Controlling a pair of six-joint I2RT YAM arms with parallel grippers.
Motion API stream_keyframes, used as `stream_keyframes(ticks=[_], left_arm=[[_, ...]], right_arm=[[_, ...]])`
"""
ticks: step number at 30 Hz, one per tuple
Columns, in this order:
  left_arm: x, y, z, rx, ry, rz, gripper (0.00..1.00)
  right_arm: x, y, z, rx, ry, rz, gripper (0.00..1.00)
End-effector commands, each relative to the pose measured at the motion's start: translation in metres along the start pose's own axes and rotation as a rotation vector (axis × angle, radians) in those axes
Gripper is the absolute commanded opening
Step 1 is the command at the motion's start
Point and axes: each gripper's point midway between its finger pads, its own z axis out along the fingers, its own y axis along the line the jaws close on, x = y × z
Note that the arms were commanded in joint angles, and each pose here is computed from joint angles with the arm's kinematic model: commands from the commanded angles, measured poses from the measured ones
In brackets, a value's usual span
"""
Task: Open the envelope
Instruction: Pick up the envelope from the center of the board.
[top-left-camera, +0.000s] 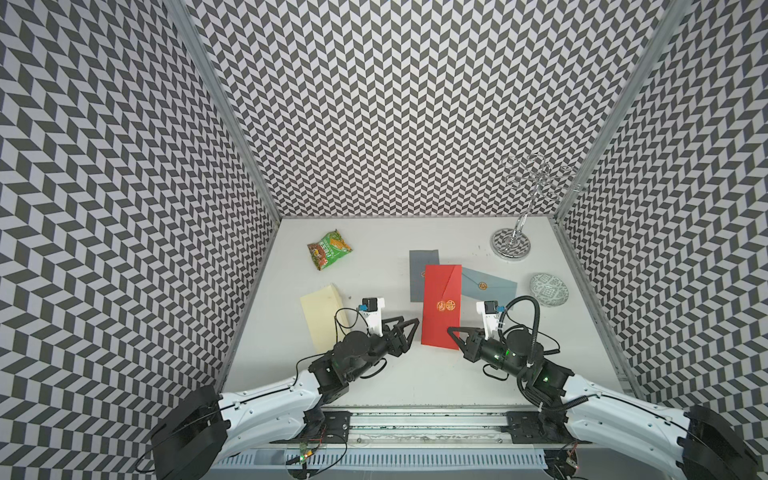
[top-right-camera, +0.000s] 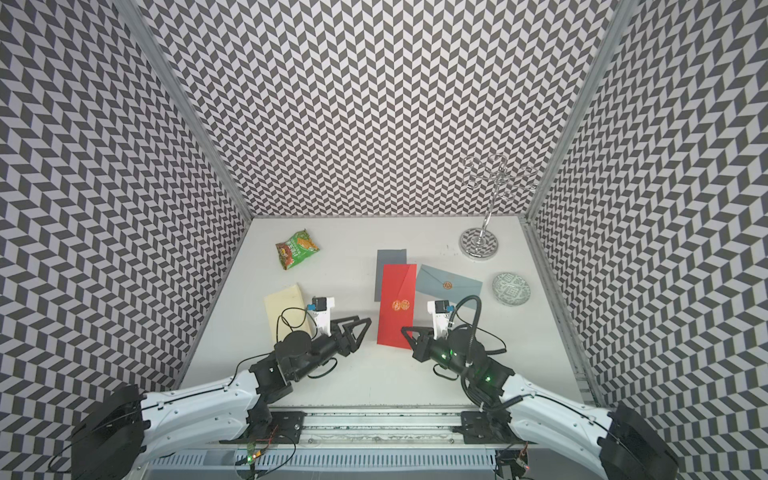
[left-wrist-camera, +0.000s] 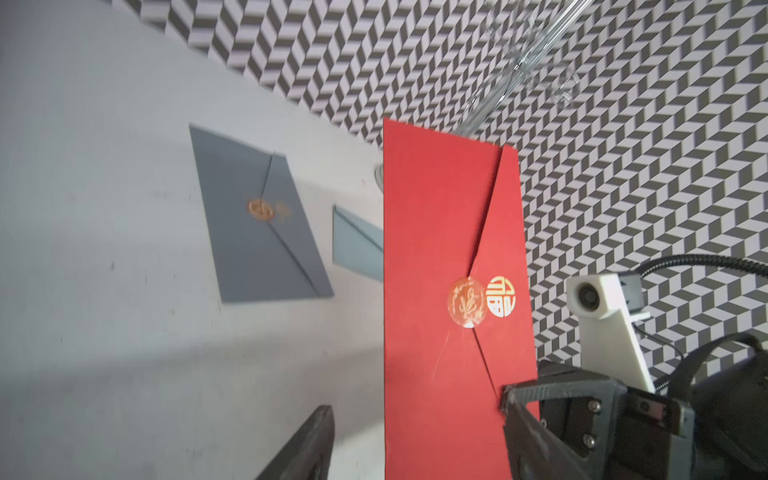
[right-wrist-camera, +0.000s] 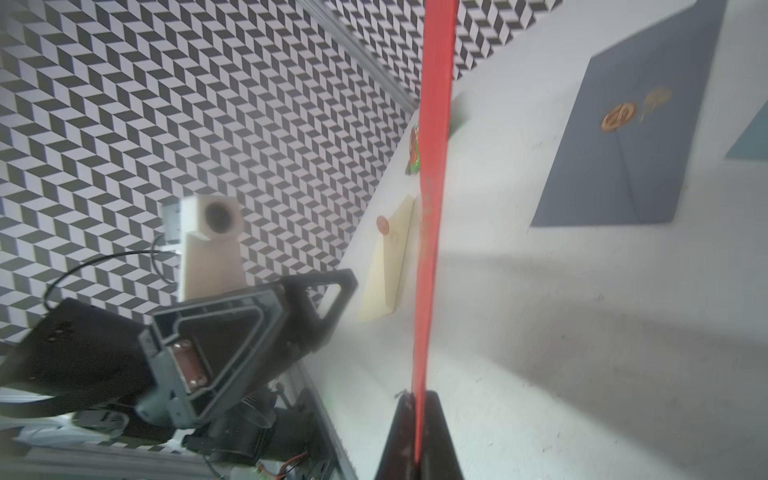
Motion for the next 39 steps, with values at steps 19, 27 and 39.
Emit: stream_keyframes(ticks=[19,27,39], left_arm=[[-0.059,-0.029,-0.026,0.314,-0.111,0.073,0.74],[-0.047,-0.049,-0.023,0.453,-0.046,0.08,0.73],[-0.04,-0.058,-0.017,0.521,-0.007,0.084,0.54]], right_arm=[[0.003,0.066,-0.026,-0.399,0.036,-0.281,0.0],[0.009,0.077,-0.027,-0.452,0.085,-0.304,0.0],[0.023,0.074,-0.02,-0.473,0.163,-0.32,0.0]])
